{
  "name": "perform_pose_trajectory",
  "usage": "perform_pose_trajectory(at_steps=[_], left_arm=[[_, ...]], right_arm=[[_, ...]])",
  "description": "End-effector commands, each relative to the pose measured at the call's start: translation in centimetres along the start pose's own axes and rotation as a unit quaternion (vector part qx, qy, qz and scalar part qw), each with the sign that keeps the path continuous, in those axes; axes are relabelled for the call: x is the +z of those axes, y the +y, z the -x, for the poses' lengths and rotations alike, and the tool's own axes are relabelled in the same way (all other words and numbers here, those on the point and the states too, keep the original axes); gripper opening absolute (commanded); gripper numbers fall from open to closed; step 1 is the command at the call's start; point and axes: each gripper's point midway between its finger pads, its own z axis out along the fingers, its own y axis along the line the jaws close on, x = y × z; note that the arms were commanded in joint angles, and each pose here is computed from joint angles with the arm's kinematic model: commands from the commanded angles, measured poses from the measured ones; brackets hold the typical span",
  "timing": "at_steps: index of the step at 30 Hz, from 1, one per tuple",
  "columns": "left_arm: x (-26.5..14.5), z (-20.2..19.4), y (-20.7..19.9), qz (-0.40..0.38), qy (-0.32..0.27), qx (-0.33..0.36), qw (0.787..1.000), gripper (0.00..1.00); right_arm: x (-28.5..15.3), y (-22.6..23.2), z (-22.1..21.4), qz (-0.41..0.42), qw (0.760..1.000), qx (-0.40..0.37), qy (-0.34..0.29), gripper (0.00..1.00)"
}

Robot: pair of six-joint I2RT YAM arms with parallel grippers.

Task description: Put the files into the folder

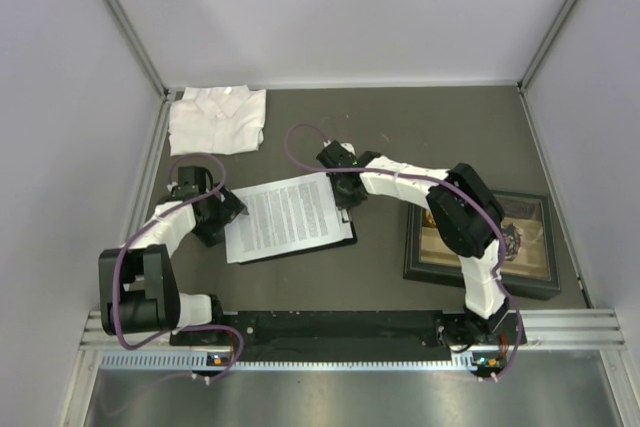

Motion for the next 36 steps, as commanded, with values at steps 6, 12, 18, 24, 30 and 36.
perform_pose_trajectory(at_steps=[6, 12, 18, 24, 30, 36], left_arm=[[0.9, -1.6, 1.0, 0.001, 0.021, -0.001, 1.000, 0.97], [1.4, -2.0, 1.1, -0.002, 0.031, 0.007, 0.999, 0.96], [1.5, -1.8, 1.4, 0.009, 0.032, 0.022, 0.999, 0.96], [1.6, -1.8, 1.5, 0.014, 0.038, 0.030, 0.999, 0.96], [1.4, -1.4, 2.1, 0.033, 0.028, 0.031, 0.999, 0.97], [-1.0, 0.7, 2.1, 0.056, -0.017, 0.037, 0.998, 0.98]], right_arm=[[1.9, 0.0, -2.5, 0.030, 0.999, 0.011, 0.033, 0.00], [2.0, 0.9, -2.7, 0.120, 0.992, 0.029, 0.040, 0.00], [2.0, 1.0, -2.6, 0.166, 0.985, 0.042, 0.037, 0.00], [2.3, 0.8, -2.6, 0.179, 0.982, 0.051, 0.042, 0.00], [2.5, 0.4, -2.8, 0.177, 0.982, 0.059, 0.042, 0.00], [2.8, 0.0, -2.8, 0.161, 0.984, 0.064, 0.045, 0.00]])
